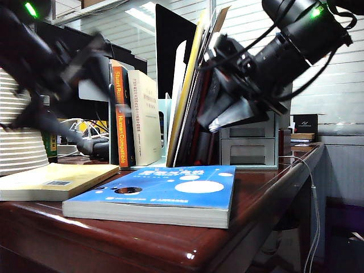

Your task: Pick up the blue book and put it on the bookshelf.

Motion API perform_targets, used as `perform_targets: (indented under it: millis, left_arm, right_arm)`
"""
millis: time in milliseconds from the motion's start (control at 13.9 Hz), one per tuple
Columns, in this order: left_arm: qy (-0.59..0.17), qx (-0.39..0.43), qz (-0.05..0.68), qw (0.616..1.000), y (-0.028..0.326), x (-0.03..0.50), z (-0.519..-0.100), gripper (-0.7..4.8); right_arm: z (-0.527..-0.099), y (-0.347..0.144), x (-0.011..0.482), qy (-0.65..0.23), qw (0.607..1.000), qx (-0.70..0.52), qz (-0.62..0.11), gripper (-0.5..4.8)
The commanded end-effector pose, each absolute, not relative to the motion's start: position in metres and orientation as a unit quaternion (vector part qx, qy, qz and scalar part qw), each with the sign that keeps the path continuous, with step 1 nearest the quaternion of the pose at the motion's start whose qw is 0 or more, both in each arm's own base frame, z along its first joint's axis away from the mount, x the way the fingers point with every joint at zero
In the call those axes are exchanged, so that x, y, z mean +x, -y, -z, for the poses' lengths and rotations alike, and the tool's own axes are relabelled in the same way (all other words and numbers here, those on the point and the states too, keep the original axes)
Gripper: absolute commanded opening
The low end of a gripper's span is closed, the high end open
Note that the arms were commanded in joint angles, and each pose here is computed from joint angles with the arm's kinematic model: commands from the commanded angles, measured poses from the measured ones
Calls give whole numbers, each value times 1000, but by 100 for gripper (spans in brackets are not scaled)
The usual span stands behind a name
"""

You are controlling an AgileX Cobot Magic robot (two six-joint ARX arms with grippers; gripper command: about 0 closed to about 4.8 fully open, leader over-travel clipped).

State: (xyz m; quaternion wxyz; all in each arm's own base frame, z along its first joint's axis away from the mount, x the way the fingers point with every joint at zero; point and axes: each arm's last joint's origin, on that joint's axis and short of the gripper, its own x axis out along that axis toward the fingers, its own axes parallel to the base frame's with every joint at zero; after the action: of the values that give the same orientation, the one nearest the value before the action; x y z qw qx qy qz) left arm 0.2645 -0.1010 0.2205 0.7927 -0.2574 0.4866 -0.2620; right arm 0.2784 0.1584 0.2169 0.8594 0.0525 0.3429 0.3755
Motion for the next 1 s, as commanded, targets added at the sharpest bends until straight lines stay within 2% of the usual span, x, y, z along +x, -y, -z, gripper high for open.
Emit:
perform_targets:
  millis: [72, 574, 1004]
  left_arm:
    - [-502, -271, 265, 777, 107, 280, -199, 449]
    - [-496, -275, 264, 780, 109, 285, -195, 439]
    - [-512, -273, 248, 776, 111, 293, -176, 429]
  right_arm:
    - [-217, -157, 277, -354, 866, 45, -350, -6]
    - [-210, -152, 276, -384, 881, 32, -275, -6]
    - [-209, -150, 276, -391, 885, 31, -250, -6]
